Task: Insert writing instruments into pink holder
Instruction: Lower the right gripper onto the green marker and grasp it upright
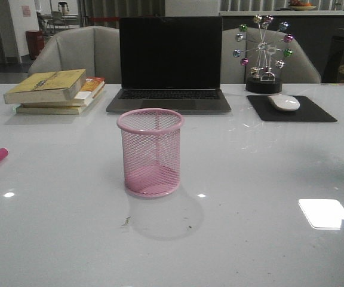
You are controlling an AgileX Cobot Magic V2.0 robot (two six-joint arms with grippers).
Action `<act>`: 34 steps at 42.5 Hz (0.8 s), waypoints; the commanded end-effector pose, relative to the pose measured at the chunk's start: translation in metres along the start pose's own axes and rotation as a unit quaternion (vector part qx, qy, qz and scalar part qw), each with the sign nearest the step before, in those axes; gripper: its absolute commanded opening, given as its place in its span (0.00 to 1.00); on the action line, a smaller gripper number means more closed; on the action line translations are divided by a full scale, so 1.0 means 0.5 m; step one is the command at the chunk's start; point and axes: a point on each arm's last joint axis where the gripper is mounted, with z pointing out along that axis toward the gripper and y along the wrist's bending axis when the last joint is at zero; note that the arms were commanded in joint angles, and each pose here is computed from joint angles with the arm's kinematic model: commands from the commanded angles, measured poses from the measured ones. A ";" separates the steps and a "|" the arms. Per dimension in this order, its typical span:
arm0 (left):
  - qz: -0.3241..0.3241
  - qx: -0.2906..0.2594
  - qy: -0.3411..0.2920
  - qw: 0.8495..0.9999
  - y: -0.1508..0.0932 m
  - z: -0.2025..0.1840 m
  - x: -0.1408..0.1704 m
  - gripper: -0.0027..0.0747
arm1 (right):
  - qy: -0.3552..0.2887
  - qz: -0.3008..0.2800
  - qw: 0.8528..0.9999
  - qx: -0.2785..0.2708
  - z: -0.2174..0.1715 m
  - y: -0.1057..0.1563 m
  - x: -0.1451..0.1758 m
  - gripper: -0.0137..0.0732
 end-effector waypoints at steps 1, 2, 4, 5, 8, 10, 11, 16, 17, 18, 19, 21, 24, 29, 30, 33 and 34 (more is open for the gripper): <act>0.001 0.001 -0.047 0.999 -0.001 -0.011 -0.028 0.53 | -0.029 -0.006 1.000 0.003 -0.009 -0.004 -0.045 0.78; 0.001 0.001 -0.047 0.999 -0.001 -0.011 -0.028 0.53 | -0.025 -0.006 1.000 0.003 -0.002 -0.004 -0.049 0.78; 0.001 0.001 -0.047 0.999 -0.001 -0.011 -0.028 0.53 | -0.016 -0.006 1.000 0.003 0.014 -0.004 -0.059 0.78; 0.001 0.001 -0.047 0.999 -0.001 -0.011 -0.028 0.53 | -0.014 -0.006 1.000 0.003 0.021 -0.004 -0.063 0.78; 0.001 0.001 -0.047 0.999 -0.001 -0.011 -0.028 0.53 | -0.002 -0.006 1.000 0.003 0.041 -0.004 -0.074 0.78; 0.001 0.001 -0.047 0.999 -0.001 -0.011 -0.028 0.53 | 0.005 -0.006 1.000 0.003 0.052 -0.004 -0.079 0.78; 0.001 0.001 -0.047 0.999 -0.001 -0.011 -0.028 0.53 | 0.009 -0.006 1.000 0.003 0.059 -0.004 -0.082 0.78; 0.000 0.002 -0.047 0.999 -0.001 -0.011 -0.028 0.53 | 0.020 -0.006 1.000 0.003 0.080 -0.004 -0.094 0.78; 0.000 0.002 -0.047 0.999 -0.001 -0.011 -0.028 0.53 | 0.020 -0.009 1.000 0.003 0.084 -0.004 -0.096 0.78; 0.000 0.002 -0.047 0.999 -0.001 -0.011 -0.028 0.53 | 0.021 -0.009 1.000 0.003 0.087 -0.004 -0.097 0.78; 0.000 0.002 -0.047 0.999 -0.001 -0.011 -0.028 0.53 | 0.020 -0.009 1.000 0.003 0.087 -0.004 -0.099 0.78; 0.000 0.002 -0.047 0.999 -0.001 -0.011 -0.028 0.53 | 0.020 -0.010 1.000 0.003 0.090 -0.004 -0.101 0.78; 0.000 0.002 -0.047 0.999 -0.001 -0.011 -0.028 0.53 | 0.023 -0.010 1.000 0.003 0.093 -0.004 -0.102 0.72; 0.000 0.002 -0.047 0.999 -0.001 -0.011 -0.028 0.53 | 0.026 -0.010 1.000 0.003 0.096 -0.004 -0.101 0.57; 0.000 0.002 -0.047 0.999 -0.001 -0.011 -0.028 0.53 | 0.027 -0.010 1.000 0.003 0.096 -0.004 -0.101 0.54; 0.000 0.002 -0.047 0.999 -0.001 -0.011 -0.028 0.53 | 0.030 -0.010 0.999 0.003 0.097 -0.004 -0.100 0.49; 0.000 0.002 -0.047 0.999 -0.001 -0.011 -0.028 0.53 | 0.030 -0.010 0.999 0.003 0.097 -0.004 -0.100 0.47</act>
